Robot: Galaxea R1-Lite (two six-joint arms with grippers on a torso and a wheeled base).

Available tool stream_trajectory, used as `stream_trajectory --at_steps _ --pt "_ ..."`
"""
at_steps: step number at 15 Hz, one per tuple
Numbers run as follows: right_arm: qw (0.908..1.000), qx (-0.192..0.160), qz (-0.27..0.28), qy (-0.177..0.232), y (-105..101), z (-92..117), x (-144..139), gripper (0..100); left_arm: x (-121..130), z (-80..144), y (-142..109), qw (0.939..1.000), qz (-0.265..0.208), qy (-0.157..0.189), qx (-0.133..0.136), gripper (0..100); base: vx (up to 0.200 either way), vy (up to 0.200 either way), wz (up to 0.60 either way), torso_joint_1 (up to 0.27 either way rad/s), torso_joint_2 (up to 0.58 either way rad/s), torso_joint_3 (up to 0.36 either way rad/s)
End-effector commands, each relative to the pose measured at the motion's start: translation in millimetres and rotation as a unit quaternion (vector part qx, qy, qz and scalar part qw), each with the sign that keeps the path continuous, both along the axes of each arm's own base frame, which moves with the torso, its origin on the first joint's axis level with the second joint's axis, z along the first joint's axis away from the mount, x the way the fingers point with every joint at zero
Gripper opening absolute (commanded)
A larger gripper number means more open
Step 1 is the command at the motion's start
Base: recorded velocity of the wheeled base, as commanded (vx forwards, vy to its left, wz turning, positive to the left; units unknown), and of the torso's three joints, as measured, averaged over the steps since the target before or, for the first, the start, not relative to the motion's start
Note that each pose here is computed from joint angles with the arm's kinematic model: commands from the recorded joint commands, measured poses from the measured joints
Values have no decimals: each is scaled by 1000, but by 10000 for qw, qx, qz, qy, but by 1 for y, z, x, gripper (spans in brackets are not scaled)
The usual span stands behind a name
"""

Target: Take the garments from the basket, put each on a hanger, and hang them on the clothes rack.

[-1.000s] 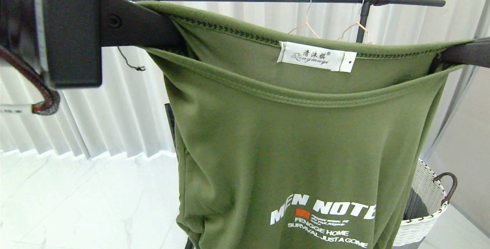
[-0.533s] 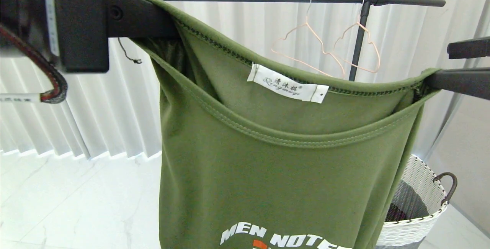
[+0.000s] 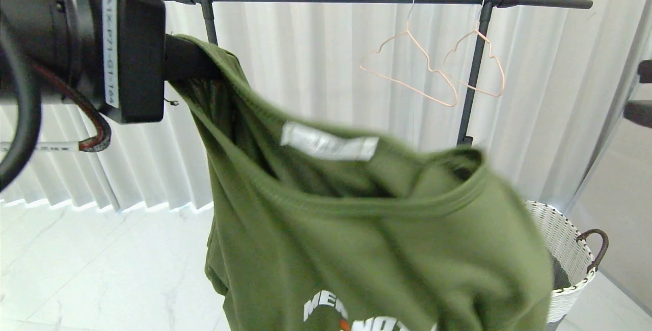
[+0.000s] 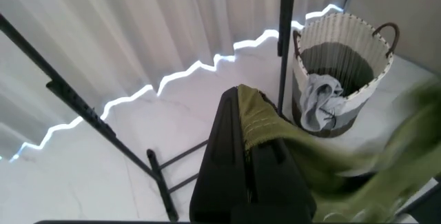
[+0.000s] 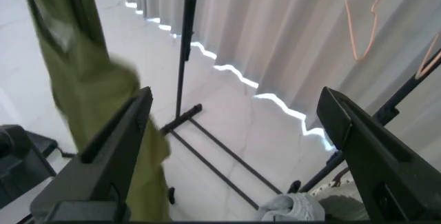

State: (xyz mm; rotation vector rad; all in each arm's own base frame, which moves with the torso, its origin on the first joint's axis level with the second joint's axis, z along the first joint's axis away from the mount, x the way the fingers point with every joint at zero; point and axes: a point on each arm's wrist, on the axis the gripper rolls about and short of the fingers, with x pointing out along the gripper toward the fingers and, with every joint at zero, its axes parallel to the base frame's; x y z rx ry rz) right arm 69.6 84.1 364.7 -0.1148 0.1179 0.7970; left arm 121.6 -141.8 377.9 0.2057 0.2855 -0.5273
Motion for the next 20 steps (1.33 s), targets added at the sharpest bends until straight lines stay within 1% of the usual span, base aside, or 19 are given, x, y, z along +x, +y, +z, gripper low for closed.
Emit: stream_trajectory --at_steps 1,3,4,5,7,8,9,10,11,12,13,14,17,19,20 --pt "10000 66 18 -50 -3 -2 -2 100 -2 -7 3 10000 10 -49 -44 0 0 0 0 0 0 0" --pt "9999 125 11 -99 -2 -5 -2 100 -3 -12 4 10000 13 -77 -53 0 0 0 0 0 0 0" --pt "9999 91 -66 -80 -1 -9 0 100 -4 -13 7 10000 20 -73 -47 0 0 0 0 0 0 0" --pt "9996 -8 -295 -7 -4 -15 4 100 -6 -14 11 9999 46 -87 -39 0 0 0 0 0 0 0" --pt "9932 -403 -1047 314 -13 -31 15 100 -12 -20 23 9999 153 -73 20 0 0 0 0 0 0 0" --pt "9864 -653 -1429 492 -19 -38 18 100 -14 -26 29 9997 242 -32 87 0 0 0 0 0 0 0" --pt "9703 -967 -2092 739 -28 -45 23 100 -21 -36 41 9992 363 17 158 0 0 0 0 0 0 0" --pt "9646 -1033 -2287 805 -30 -49 25 100 -24 -40 46 9991 378 36 181 0 0 0 0 0 0 0" --pt "9541 -1160 -2588 959 -35 -59 30 100 -28 -52 52 9986 430 124 289 0 0 0 0 0 0 0" --pt "9463 -1325 -2764 1025 -39 -67 33 100 -30 -65 57 9975 510 251 415 0 0 0 0 0 0 0" --pt "9411 -1474 -2862 1038 -42 -72 34 100 -31 -74 61 9964 600 335 506 0 0 0 0 0 0 0" --pt "9379 -1537 -2922 1062 -45 -76 33 100 -32 -77 64 9961 659 325 499 0 0 0 0 0 0 0" --pt "9284 -1661 -3122 1140 -49 -84 31 100 -29 -76 68 9948 871 289 445 0 0 0 0 0 0 0" --pt "9211 -1872 -3223 1121 -52 -93 25 100 -28 -76 69 9944 909 290 444 0 0 0 0 0 0 0" --pt "9206 -1897 -3223 1124 -54 -96 23 100 -28 -75 69 9944 917 285 438 0 0 0 0 0 0 0"
